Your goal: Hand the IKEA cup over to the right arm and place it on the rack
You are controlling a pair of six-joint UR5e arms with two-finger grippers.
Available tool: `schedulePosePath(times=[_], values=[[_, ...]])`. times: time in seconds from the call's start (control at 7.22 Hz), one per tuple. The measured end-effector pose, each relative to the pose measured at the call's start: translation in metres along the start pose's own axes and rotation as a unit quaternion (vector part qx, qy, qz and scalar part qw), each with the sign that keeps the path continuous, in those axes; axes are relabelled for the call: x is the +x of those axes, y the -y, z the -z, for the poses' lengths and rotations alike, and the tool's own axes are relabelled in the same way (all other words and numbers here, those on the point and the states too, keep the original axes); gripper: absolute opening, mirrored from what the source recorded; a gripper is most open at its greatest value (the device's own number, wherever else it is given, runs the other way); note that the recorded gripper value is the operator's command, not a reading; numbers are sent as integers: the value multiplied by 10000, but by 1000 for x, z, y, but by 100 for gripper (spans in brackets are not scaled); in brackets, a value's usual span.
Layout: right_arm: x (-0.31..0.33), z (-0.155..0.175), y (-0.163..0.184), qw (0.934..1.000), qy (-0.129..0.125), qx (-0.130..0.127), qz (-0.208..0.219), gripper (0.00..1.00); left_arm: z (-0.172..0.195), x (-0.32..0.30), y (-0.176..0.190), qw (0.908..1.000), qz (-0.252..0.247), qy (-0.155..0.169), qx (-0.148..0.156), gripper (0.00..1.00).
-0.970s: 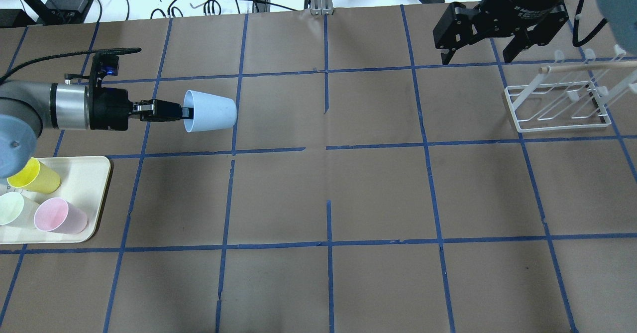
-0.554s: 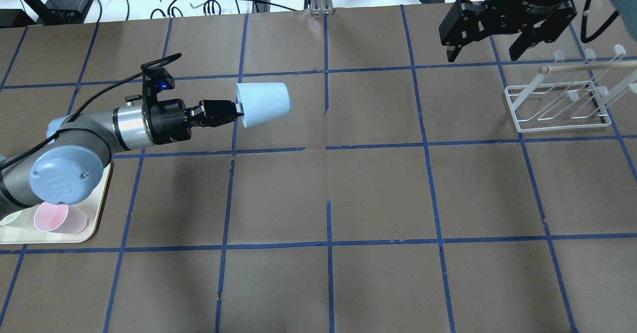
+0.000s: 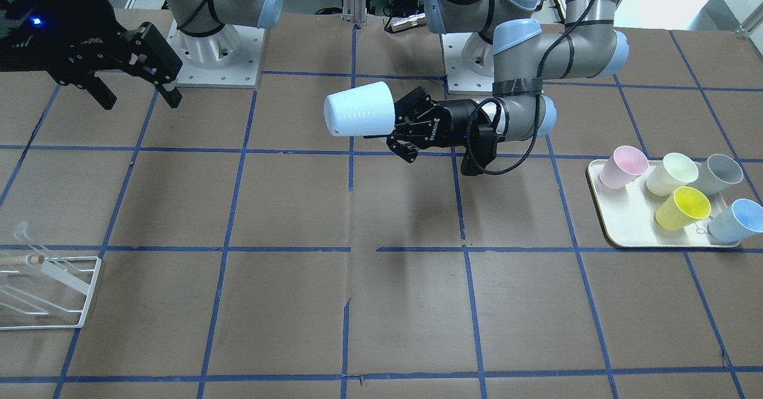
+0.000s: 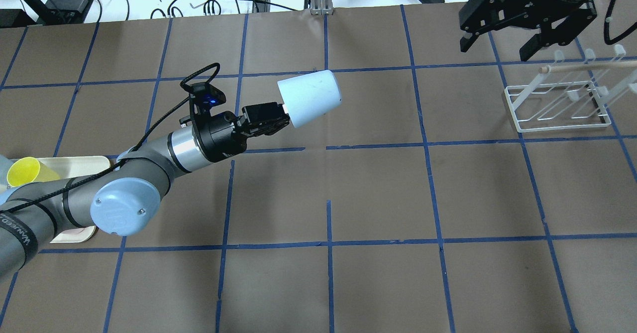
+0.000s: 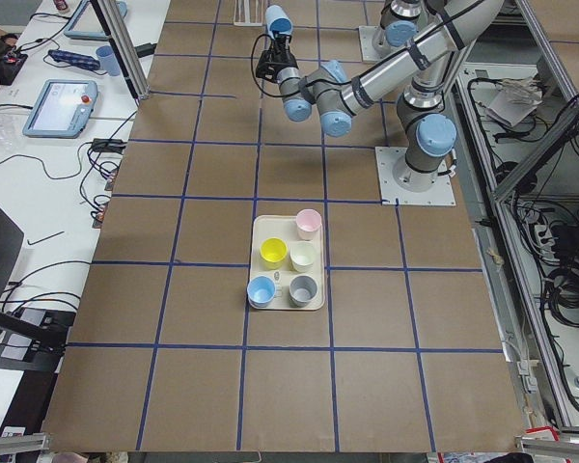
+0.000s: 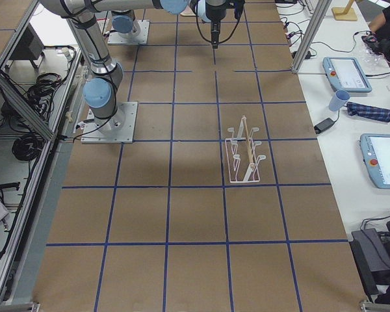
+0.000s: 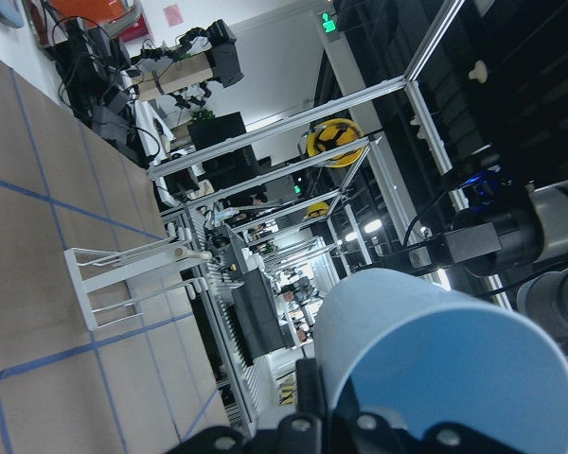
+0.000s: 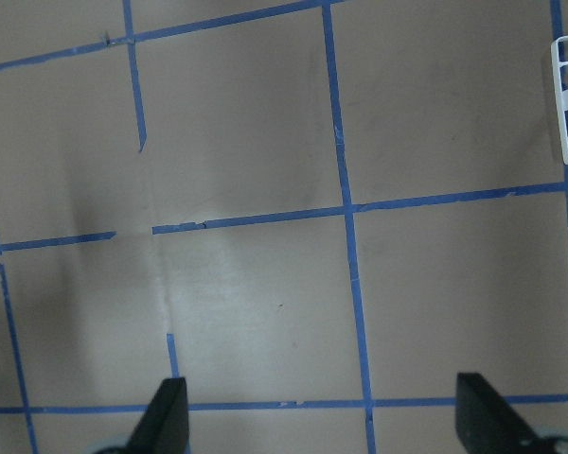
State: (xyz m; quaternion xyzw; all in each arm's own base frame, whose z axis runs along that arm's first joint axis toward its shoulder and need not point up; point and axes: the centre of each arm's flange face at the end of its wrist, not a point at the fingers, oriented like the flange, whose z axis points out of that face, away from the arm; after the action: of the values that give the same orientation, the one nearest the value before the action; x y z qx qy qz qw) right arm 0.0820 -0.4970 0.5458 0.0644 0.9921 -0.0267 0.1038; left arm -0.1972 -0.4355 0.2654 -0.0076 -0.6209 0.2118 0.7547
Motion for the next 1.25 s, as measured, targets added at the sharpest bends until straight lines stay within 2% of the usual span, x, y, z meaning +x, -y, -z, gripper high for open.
schedulePosePath(times=[0.14, 0.28, 0.42, 0.55, 0.69, 0.97, 1.11, 1.25], values=[[13, 3, -1, 9993, 237, -181, -241, 100, -22, 3, -14, 9994, 88, -328, 56, 0], [24, 4, -5, 9970, 465, -391, -476, 100, -37, 5, -24, 9986, 147, -515, 44, 0], [33, 5, -10, 9923, 745, -648, -750, 100, -45, 5, -30, 9981, 192, -583, -8, 0], [39, 6, -18, 9848, 1054, -919, -1035, 100, -51, 3, -32, 9981, 245, -557, -140, 0], [45, 6, -25, 9758, 1309, -1173, -1303, 100, -59, 1, -31, 9977, 318, -491, -331, 0], [59, -1, -31, 9577, 1514, -1622, -1833, 100, -77, -1, -25, 9961, 539, -408, -564, 0], [62, -6, -33, 9439, 1537, -1873, -2242, 100, -84, 2, -24, 9954, 632, -387, -613, 0], [62, -11, -33, 9260, 1556, -2087, -2733, 100, -89, 6, -19, 9949, 688, -376, -633, 0]])
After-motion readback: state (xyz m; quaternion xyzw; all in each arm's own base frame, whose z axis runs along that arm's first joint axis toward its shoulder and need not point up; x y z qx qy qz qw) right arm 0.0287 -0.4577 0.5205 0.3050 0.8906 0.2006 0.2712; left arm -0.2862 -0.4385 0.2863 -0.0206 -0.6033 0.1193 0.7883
